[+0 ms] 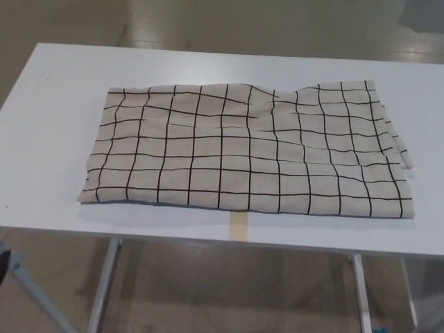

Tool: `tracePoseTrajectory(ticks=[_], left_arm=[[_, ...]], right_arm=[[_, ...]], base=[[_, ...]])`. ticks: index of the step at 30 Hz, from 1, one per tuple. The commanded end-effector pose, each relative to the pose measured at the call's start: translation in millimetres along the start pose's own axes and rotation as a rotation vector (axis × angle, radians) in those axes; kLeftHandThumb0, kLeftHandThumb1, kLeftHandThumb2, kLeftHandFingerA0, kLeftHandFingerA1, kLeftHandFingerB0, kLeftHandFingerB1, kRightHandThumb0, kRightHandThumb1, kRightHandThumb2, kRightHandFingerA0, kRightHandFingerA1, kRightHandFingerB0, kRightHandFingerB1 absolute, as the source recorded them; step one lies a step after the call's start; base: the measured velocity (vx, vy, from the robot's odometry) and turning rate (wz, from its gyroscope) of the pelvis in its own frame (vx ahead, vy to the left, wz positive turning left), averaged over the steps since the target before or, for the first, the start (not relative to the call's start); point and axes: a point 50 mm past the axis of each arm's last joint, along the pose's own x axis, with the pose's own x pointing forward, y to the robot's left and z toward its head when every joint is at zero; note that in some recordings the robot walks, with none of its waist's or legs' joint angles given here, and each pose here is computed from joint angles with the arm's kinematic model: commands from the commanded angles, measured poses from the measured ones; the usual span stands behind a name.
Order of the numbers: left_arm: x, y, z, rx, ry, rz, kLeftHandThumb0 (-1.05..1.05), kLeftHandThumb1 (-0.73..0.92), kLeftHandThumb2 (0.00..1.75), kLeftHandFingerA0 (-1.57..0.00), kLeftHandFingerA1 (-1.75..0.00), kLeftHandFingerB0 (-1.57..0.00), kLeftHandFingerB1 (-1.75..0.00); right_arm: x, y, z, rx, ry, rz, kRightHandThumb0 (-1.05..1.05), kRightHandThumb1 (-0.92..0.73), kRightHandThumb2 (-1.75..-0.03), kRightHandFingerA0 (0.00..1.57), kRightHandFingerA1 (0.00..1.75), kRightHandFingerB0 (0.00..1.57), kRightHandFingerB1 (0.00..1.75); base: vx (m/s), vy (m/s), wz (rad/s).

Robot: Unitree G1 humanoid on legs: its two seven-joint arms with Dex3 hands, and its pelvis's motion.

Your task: Use the left hand to fold a white towel with checkered patterns in half.

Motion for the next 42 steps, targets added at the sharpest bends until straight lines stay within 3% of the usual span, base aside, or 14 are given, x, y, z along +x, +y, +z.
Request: tracePoseTrajectory(ticks=[1, 3, 4, 18, 24, 31, 42], left_arm=[[27.5, -36.6, 94.6, 0.287, -0.613, -0.17, -0.74, 0.46, 0.78, 0.0, 0.0, 0.0, 0.0], [34.3, -47.9, 91.6, 0.322, -0.593, -0.245, -0.69, 0.43, 0.72, 0.0, 0.0, 0.0, 0.0], [40.9, -58.1, 90.9, 0.345, -0.59, -0.289, -0.66, 0.52, 0.56, 0.0, 0.0, 0.0, -0.01], [89.5, -131.2, 76.8, 0.695, -0.438, -0.625, -0.65, 0.5, 0.56, 0.0, 0.0, 0.0, -0.03], [96.1, -149.0, 70.9, 0.863, -0.35, -0.837, -0.45, 0.42, 0.53, 0.0, 0.0, 0.0, 0.0], [95.8, -164.0, 62.2, 0.976, -0.338, -0.887, -0.33, 0.42, 0.53, 0.0, 0.0, 0.0, 0.0], [92.9, -171.1, 39.9, 1.018, -0.236, -0.919, -0.42, 0.44, 0.53, 0.0, 0.0, 0.0, 0.0]], right_arm=[[-12.0, 10.8, -6.4, -0.066, -0.033, 0.072, -0.52, -0.49, -0.88, 0.37, 0.61, 0.32, 0.53], [-13.9, 7.9, -9.3, -0.111, -0.029, 0.086, -0.55, -0.5, -0.88, 0.36, 0.6, 0.33, 0.53], [-15.0, 6.3, -9.0, -0.145, -0.032, 0.084, -0.58, -0.51, -0.88, 0.36, 0.6, 0.34, 0.53], [-19.8, 9.4, -10.7, -0.146, -0.047, 0.081, -0.58, -0.5, -0.88, 0.35, 0.58, 0.36, 0.54], [-19.6, 10.4, -11.0, -0.127, -0.055, 0.086, -0.6, -0.52, -0.88, 0.36, 0.58, 0.34, 0.53], [-21.4, 10.1, -11.5, -0.137, -0.06, 0.088, -0.58, -0.52, -0.89, 0.36, 0.6, 0.35, 0.53], [-23.9, 11.5, -13.7, -0.155, -0.064, 0.088, -0.52, -0.5, -0.91, 0.36, 0.61, 0.35, 0.54]], base=[[0.0, 0.0, 0.0], [0.0, 0.0, 0.0], [0.0, 0.0, 0.0], [0.0, 0.0, 0.0], [0.0, 0.0, 0.0], [0.0, 0.0, 0.0], [0.0, 0.0, 0.0]])
